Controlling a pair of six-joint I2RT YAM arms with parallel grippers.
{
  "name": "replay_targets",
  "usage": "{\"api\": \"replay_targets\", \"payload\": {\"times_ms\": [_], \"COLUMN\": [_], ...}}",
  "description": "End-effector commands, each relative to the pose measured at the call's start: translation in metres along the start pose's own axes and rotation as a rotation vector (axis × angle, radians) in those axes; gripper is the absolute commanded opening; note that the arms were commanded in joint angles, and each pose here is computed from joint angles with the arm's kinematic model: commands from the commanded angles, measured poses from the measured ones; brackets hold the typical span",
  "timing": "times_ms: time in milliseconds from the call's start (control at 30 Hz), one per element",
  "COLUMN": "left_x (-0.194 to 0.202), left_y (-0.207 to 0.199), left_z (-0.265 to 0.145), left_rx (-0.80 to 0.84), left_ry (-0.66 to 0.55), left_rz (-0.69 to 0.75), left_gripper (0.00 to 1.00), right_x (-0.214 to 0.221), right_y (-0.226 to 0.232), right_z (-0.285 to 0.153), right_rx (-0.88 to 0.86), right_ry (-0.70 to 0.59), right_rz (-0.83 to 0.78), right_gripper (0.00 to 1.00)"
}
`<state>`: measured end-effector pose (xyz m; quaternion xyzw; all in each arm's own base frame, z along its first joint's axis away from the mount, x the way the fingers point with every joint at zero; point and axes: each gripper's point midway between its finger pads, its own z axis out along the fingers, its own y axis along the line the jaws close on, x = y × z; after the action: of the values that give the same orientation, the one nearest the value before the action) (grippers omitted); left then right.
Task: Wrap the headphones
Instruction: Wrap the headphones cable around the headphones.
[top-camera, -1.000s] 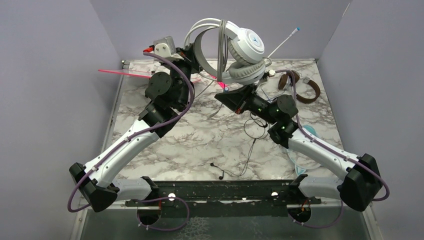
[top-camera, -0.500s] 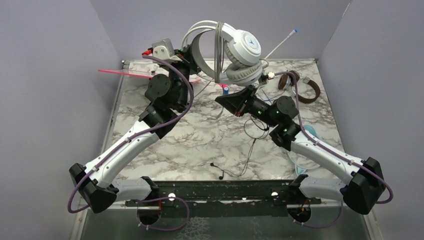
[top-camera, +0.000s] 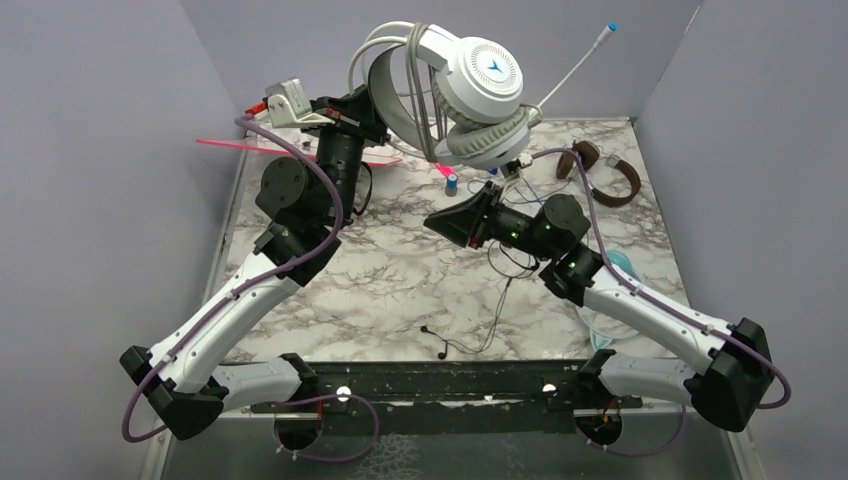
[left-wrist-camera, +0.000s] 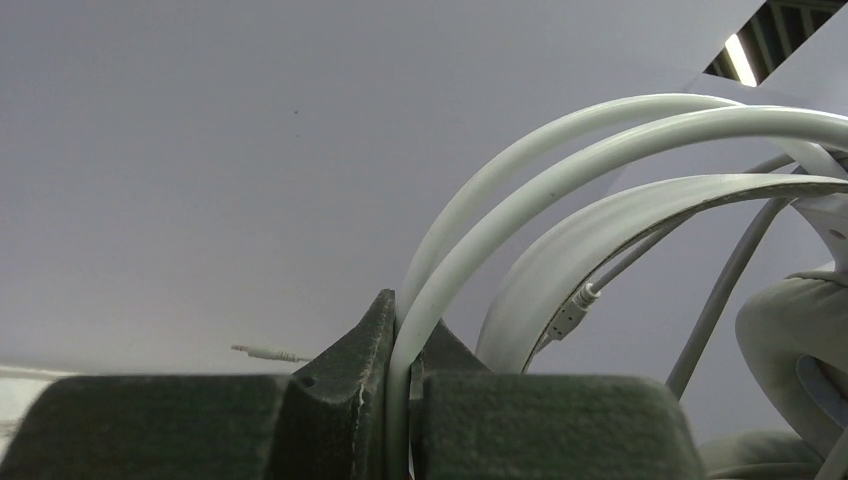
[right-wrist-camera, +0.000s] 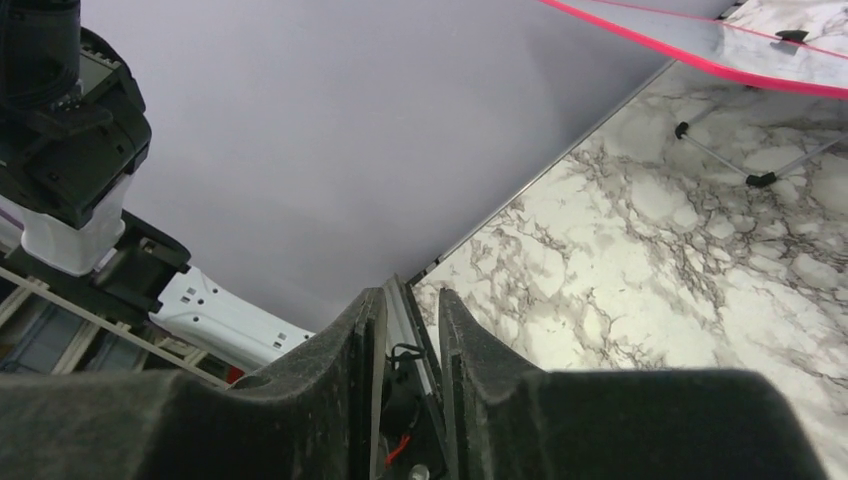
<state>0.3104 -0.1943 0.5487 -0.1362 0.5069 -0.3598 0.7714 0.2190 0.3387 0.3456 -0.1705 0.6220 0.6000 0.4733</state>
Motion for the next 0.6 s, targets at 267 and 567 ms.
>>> {"api": "replay_targets", "payload": {"times_ms": [267, 567], "left_x": [-0.063, -0.067], "left_y": [-0.057, -0.023], "left_z": [-0.015, -0.019], "left_rx": [0.279, 0.111], "left_ry": [-0.155, -0.161], "left_rz": [0.051, 0.001], "left_gripper": [0.00, 0.00], "right_x": [-0.029, -0.062], "right_y": [-0.064, -0.108], "right_z": [-0.075, -0.139], "right_rx": [0.517, 0.485], "right_ry": [0.208, 0.213], "right_rz": [-0.208, -0.029], "right_gripper": [0.65, 0.71]}}
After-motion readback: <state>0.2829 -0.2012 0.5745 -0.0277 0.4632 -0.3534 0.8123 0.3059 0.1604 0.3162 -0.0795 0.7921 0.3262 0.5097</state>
